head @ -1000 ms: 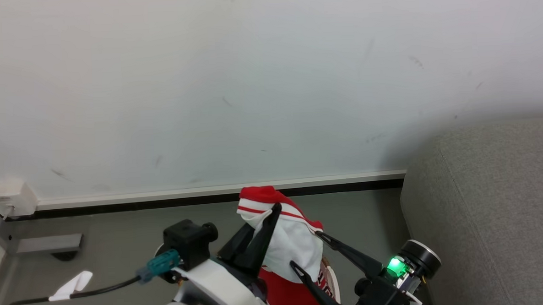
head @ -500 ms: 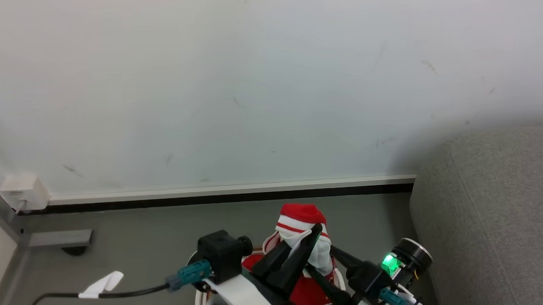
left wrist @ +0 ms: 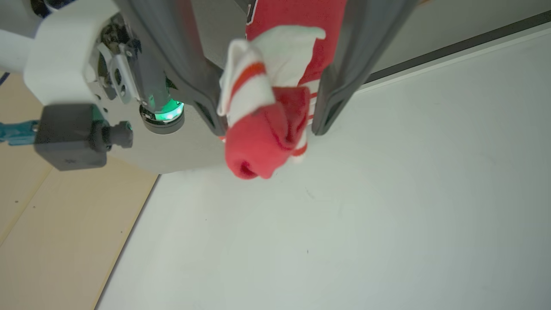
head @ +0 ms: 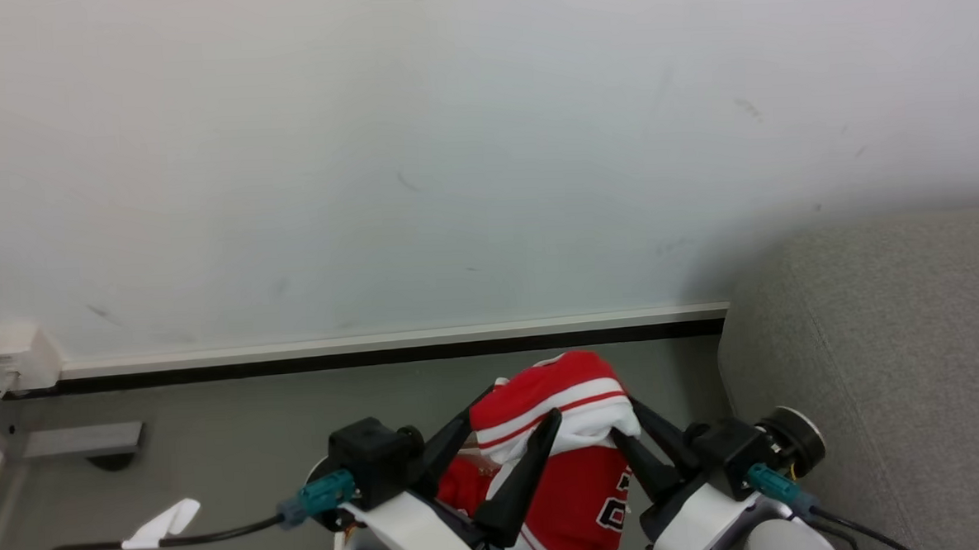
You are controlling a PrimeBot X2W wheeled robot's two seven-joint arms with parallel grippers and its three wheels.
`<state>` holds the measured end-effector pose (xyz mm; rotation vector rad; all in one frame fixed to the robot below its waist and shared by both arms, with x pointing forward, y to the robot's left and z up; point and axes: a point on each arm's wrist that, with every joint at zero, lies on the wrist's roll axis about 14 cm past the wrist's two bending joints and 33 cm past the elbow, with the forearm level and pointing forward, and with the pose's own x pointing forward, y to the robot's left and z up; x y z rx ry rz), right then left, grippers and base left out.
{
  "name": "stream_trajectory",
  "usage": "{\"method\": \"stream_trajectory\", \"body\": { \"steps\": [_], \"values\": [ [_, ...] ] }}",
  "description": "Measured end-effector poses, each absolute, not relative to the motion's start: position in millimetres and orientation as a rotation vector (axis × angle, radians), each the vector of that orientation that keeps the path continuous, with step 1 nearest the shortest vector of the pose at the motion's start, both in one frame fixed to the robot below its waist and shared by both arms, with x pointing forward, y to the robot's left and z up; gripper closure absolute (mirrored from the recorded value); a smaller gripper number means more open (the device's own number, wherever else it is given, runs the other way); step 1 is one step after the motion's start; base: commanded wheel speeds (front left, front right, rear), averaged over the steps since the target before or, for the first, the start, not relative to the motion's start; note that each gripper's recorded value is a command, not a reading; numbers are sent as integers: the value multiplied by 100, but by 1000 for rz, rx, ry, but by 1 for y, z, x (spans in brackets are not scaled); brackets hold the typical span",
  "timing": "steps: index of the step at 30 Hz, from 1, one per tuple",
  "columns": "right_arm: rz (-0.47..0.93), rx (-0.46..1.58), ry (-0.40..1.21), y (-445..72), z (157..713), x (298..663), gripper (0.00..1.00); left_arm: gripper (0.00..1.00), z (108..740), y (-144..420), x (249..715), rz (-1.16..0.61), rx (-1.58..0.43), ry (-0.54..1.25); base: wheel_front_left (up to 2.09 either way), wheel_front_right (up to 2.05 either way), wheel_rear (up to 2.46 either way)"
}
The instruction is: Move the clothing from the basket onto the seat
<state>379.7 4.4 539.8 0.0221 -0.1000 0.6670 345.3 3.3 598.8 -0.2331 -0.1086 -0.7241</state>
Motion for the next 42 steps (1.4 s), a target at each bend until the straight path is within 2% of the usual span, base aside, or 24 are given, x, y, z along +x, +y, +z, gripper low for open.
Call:
{"method": "stream_trajectory", "body": {
  "steps": [8,18,24,30,35,42],
  "values": [
    [465,16,-146,-74,553,397,100,0,582,-23,346,-798,-243,-61,0,0,0],
    [240,-15,-159,-163,555,382,100,0,566,-79,335,-975,-248,-11,0,0,0],
    [149,-21,-156,-194,553,370,100,0,561,-103,332,-1054,-247,7,0,0,0],
    [111,-24,-152,-207,551,375,100,0,550,-107,339,-1070,-251,30,0,0,0],
    [80,-37,-162,-216,554,393,100,0,549,-106,358,-1073,-258,21,0,0,0],
    [53,-119,-212,-232,571,456,100,0,544,-92,417,-1037,-259,-31,0,0,0]
  ]
}}
